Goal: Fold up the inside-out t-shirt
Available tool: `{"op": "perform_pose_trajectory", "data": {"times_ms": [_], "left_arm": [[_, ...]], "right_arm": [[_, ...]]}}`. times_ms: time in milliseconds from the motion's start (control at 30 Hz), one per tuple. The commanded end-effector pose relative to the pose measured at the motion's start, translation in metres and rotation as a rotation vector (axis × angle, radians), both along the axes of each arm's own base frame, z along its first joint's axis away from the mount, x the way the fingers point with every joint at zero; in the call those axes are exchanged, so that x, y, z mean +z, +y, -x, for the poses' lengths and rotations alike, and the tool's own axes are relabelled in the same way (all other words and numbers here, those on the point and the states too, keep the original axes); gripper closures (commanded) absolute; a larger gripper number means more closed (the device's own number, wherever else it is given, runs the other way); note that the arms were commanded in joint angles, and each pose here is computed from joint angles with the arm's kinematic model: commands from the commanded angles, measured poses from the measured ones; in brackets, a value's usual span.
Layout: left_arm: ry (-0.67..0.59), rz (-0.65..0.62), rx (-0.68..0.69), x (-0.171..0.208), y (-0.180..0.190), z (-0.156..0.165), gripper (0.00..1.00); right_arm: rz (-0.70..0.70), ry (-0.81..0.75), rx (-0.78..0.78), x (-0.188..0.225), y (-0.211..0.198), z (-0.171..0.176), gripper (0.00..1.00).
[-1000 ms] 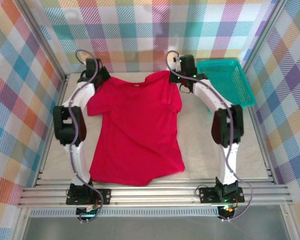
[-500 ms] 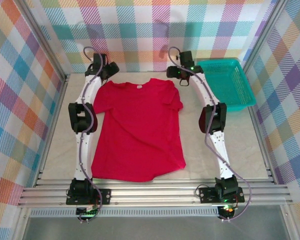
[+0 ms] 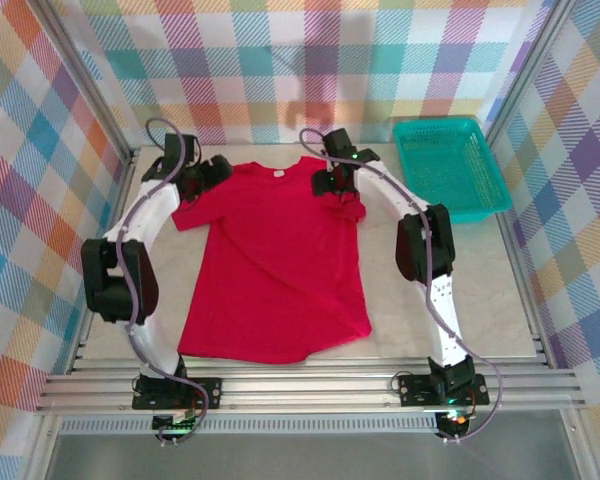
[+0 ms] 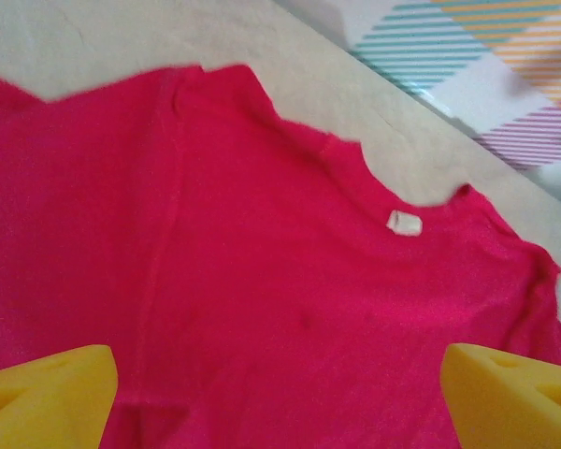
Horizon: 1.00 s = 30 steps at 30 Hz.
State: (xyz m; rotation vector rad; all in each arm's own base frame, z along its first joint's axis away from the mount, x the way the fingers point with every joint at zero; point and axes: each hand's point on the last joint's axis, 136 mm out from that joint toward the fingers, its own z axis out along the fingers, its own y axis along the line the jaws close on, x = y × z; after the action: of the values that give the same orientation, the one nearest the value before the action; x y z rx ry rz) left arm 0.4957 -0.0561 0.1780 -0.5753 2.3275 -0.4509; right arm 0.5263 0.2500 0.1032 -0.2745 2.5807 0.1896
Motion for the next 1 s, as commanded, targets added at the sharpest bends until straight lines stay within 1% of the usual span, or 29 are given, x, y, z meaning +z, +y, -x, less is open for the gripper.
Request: {"op": "perform_pose_trajectory", "data": {"times_ms": [0,133,267,500,600,633,833,967], "left_arm": [[-0.024,0.068,-0.004,-0.022,-0.015,0.008,0.11],[0.051,0.069,-0.001,-0.053,-0.015,0.018,0.12],[0.086,0.073,0.001,-0.075,-0.016,0.023,0.12],[0.118,0.069,0.004,-0.09,-0.015,0.024,0.13],[0.121,0.067,0.006,-0.091,-0.015,0.023,0.13],[0.122,0.067,0.004,-0.091,-0.015,0.023,0.13],[0.128,0.058,0.003,-0.091,-0.014,0.024,0.14],[0.131,0.042,0.01,-0.09,-0.011,0.024,0.14]], "right_arm": [[0.008,0.028,-0.063,-0.015,-0.008,-0.004,0.3],[0.041,0.049,-0.08,-0.028,-0.012,-0.006,0.3],[0.071,0.065,-0.091,-0.039,-0.018,-0.006,0.3],[0.069,0.094,-0.093,-0.054,-0.016,-0.007,0.31],[0.076,0.102,-0.093,-0.059,-0.017,-0.006,0.36],[0.077,0.105,-0.093,-0.06,-0.017,-0.005,0.41],[0.099,0.094,-0.095,-0.058,-0.021,-0.006,0.78],[0.109,0.07,-0.09,-0.04,-0.024,-0.007,0.97]]}}
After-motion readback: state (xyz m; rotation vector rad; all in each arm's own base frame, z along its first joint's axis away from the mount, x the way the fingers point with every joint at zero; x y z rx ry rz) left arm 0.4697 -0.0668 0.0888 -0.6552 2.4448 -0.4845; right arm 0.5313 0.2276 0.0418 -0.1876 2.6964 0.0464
